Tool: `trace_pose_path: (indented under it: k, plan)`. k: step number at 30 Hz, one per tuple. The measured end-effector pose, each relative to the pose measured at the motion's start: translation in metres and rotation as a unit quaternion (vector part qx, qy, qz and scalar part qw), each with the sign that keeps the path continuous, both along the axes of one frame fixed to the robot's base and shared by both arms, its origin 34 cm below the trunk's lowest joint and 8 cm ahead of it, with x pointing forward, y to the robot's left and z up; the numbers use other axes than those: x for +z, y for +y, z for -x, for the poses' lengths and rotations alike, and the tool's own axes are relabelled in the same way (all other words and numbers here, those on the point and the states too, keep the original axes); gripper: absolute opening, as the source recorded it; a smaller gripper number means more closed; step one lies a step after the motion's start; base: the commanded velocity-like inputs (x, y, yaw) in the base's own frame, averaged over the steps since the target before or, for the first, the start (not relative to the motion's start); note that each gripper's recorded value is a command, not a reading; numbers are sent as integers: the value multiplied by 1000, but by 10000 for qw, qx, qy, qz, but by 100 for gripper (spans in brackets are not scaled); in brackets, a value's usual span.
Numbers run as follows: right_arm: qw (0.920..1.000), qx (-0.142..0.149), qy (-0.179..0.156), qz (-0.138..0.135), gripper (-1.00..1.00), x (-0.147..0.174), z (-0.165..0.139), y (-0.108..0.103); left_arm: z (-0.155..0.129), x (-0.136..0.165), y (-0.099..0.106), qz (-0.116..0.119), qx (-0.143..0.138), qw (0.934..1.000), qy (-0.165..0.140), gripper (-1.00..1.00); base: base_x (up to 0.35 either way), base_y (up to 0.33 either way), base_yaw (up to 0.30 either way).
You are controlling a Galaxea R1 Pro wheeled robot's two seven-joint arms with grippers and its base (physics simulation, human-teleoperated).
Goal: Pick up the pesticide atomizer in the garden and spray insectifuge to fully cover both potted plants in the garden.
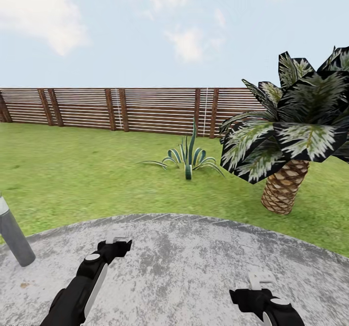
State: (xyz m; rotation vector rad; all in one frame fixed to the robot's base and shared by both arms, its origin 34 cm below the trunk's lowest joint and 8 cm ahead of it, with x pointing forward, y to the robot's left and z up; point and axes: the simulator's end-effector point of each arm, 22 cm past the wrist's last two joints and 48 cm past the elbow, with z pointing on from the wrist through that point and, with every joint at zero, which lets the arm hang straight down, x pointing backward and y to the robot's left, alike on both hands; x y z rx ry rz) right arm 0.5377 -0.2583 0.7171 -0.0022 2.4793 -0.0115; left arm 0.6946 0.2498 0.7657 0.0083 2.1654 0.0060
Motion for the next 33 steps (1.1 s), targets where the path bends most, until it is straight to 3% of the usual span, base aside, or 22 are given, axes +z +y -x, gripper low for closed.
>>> trace_pose_path:
  k: [22,33]
  plan:
    - [10000,-5,65,6,100,-5,1,0,1,-7,0,26,11,10000,68,100,0,0,234]
    - [10000,-9,76,1,100,-6,2,-1,1,-9,0,26,13,10000,83,100,0,0,32]
